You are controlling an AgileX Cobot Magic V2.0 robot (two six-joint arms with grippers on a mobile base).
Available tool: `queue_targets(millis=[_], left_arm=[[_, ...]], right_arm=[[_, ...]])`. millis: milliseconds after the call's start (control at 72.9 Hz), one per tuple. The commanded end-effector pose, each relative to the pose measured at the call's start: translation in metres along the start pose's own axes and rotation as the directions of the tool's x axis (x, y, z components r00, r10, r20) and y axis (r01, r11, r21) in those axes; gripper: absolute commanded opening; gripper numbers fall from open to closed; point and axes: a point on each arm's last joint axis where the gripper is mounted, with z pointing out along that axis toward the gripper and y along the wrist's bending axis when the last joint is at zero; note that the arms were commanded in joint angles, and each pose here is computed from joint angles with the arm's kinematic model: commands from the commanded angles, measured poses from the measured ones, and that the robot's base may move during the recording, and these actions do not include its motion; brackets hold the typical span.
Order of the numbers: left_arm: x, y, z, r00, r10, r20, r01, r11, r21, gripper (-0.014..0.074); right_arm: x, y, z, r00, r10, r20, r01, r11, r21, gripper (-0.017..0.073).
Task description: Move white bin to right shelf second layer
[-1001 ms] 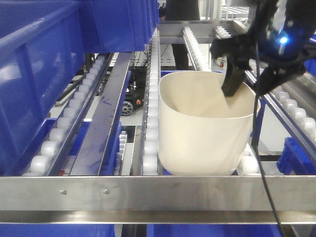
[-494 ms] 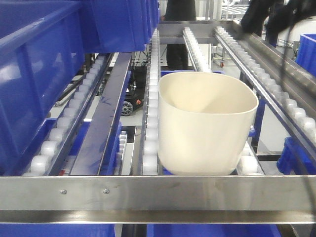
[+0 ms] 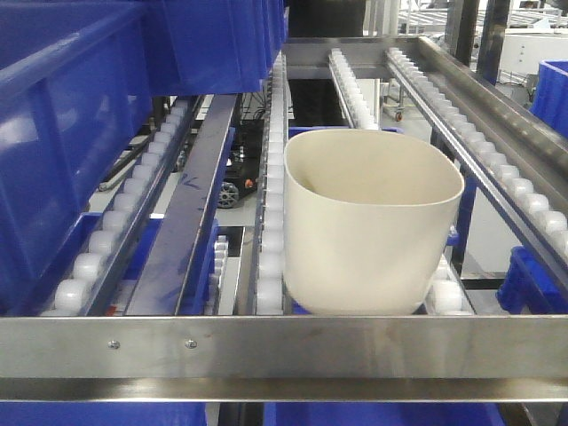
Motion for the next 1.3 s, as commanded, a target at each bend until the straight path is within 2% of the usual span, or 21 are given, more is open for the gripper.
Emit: queue_targets(millis=[0, 110, 261, 919, 1029, 1180, 1289], left_arm=[[0.004, 0.000, 0.001, 0.998, -0.005, 0.065, 0.005, 1.000, 0.003, 0.0085], [0.004, 0.000, 0.001, 0.998, -0.005, 0.065, 0.005, 1.000, 0.003, 0.0085], [0.004, 0.000, 0.001, 0.998, -0.005, 0.065, 0.005, 1.000, 0.003, 0.0085], [0.004, 0.000, 0.001, 0.998, -0.005, 0.065, 0.005, 1.000, 0.003, 0.0085], [0.004, 0.000, 0.001, 0.998, -0.005, 0.065, 0.005, 1.000, 0.003, 0.0085], [0.004, 0.000, 0.001, 0.998, -0.005, 0.065, 0.005, 1.000, 0.003, 0.0085], [0.004, 0.000, 0.001, 0.998, -0.005, 0.065, 0.005, 1.000, 0.003, 0.0085]], right_arm=[[-0.004, -0.005, -0.018, 0.980, -0.007, 0.199, 0.006, 1.000, 0.007, 0.0056], [0.011, -0.009, -0.034, 0.960, -0.008, 0.280, 0.007, 1.000, 0.005, 0.0056], [0.020, -0.011, -0.046, 0.949, -0.008, 0.314, 0.009, 1.000, -0.002, 0.0056], [0.021, -0.010, -0.048, 0.950, -0.008, 0.313, 0.009, 1.000, -0.002, 0.0056], [0.024, -0.011, -0.053, 0.958, -0.023, 0.285, 0.021, 1.000, 0.009, 0.0056], [0.043, -0.015, -0.059, 0.969, -0.028, 0.247, 0.024, 1.000, 0.019, 0.0056], [0.071, -0.020, -0.059, 0.969, -0.028, 0.246, 0.024, 1.000, 0.018, 0.0056]])
